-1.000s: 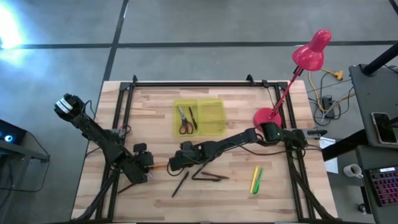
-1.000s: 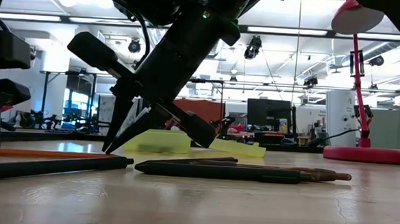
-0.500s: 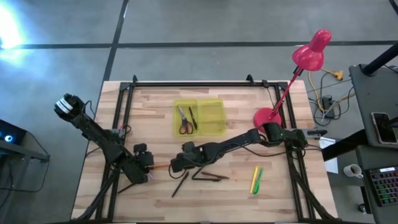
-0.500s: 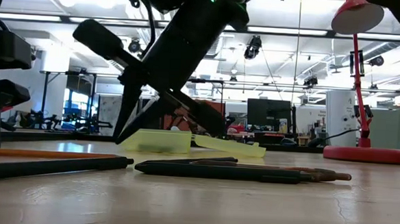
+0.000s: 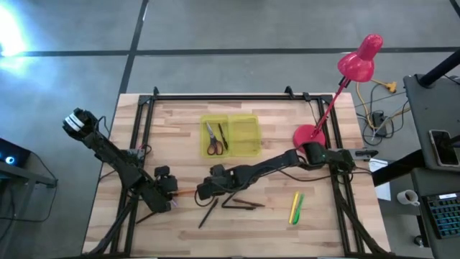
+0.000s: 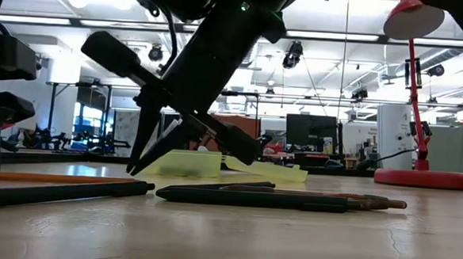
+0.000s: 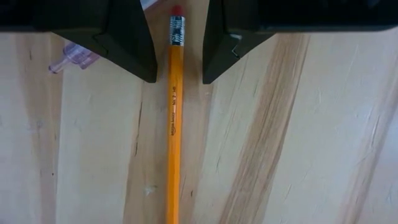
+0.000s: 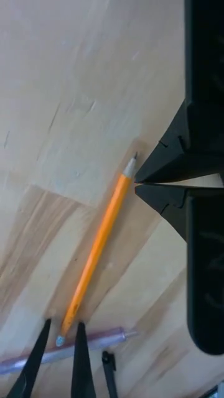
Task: Pick & place school supplies into a supply box
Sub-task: Put the orange pencil into the supply box
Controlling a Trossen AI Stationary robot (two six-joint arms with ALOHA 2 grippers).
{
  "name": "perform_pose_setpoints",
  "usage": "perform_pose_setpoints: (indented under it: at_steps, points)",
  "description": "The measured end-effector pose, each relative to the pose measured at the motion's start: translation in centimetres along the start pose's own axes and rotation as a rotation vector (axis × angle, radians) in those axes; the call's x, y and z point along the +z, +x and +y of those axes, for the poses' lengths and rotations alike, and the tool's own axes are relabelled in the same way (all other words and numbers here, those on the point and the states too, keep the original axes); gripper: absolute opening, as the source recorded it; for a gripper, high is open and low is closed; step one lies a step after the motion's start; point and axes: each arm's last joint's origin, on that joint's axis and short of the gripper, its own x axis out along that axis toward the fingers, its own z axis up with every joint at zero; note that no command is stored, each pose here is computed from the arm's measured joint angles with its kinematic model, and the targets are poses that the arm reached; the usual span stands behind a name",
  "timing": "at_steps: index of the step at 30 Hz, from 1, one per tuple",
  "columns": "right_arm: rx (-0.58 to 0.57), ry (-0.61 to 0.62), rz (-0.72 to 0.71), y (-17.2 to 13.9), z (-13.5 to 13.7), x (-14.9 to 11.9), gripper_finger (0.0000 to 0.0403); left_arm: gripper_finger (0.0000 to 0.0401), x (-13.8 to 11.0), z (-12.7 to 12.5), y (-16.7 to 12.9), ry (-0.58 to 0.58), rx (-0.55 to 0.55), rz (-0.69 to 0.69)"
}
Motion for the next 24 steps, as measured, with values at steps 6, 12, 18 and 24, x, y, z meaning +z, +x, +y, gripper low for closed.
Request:
perform_pose_setpoints:
  at_steps: [6,12,18,24]
  points:
    - [-0.001,0.001,0.013,0.5,-0.2,-0.1,0.0009,0.0114,0.0,0.0,0.0,-0.002,-0.001,0.000]
    - [0.006,0.019,0.015,0.3,-0.1,0.1,0.0009,0.0114,0.0,0.0,0.0,-0.002,-0.001,0.000]
    - [0.028,-0.008,-0.037,-0.8,0.5,1.2,0.0009,0.0113,0.0,0.0,0.0,-0.002,-0.001,0.000]
    - [0.003,-0.013,-0.023,-0.1,-0.1,2.1,0.0009,0.0113,0.0,0.0,0.0,-0.006,-0.001,0.000]
